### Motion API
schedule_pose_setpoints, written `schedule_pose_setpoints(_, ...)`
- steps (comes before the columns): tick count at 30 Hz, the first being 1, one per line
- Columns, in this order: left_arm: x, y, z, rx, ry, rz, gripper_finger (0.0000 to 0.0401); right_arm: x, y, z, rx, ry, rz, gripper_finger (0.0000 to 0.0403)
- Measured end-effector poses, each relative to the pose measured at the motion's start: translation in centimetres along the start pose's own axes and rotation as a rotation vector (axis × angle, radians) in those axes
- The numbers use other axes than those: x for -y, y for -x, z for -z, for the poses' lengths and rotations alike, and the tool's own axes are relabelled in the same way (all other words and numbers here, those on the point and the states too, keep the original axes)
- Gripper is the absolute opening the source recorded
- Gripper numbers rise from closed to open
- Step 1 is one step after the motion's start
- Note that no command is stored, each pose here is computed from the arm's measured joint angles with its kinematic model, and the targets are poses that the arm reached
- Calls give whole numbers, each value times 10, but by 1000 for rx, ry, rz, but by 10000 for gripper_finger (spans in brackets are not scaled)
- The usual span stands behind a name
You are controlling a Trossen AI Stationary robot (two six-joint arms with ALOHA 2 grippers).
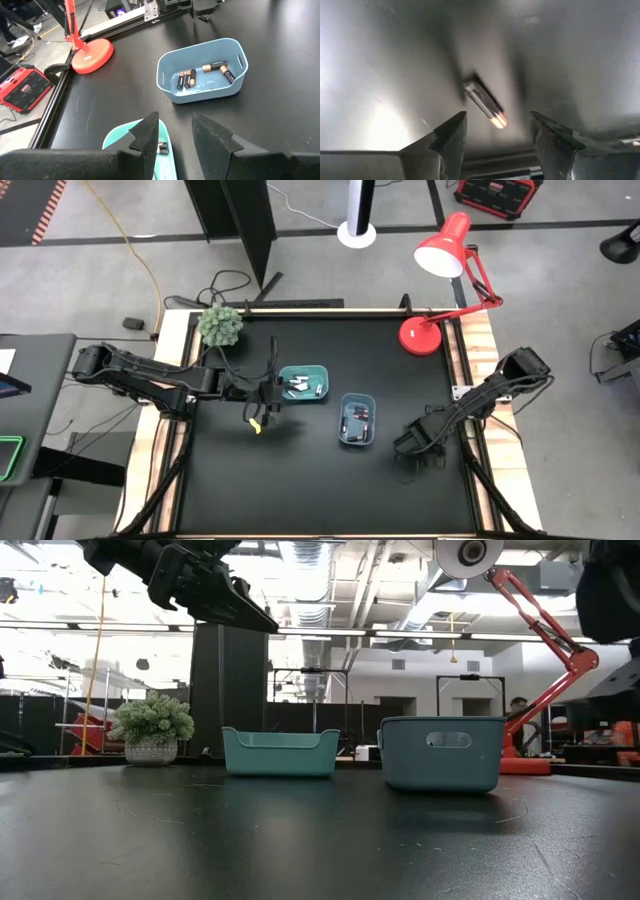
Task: Sort batteries
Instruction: Put the black battery into the blue bin
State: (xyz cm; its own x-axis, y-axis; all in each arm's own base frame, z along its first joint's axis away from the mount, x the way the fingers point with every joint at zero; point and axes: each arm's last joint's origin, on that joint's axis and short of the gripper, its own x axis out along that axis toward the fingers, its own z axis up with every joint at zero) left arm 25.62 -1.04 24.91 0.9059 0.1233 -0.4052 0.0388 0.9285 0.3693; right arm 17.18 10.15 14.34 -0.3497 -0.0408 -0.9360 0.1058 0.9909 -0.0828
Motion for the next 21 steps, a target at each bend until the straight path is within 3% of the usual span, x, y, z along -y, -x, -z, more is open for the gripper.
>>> schedule_pose_setpoints(13, 0, 0, 0, 1, -1, 0, 112, 4, -13, -4, 12, 72, -86, 207)
schedule_pose_setpoints(21, 0, 0, 0, 1, -1, 0, 112, 9, -15, -6, 9, 73, -94, 151)
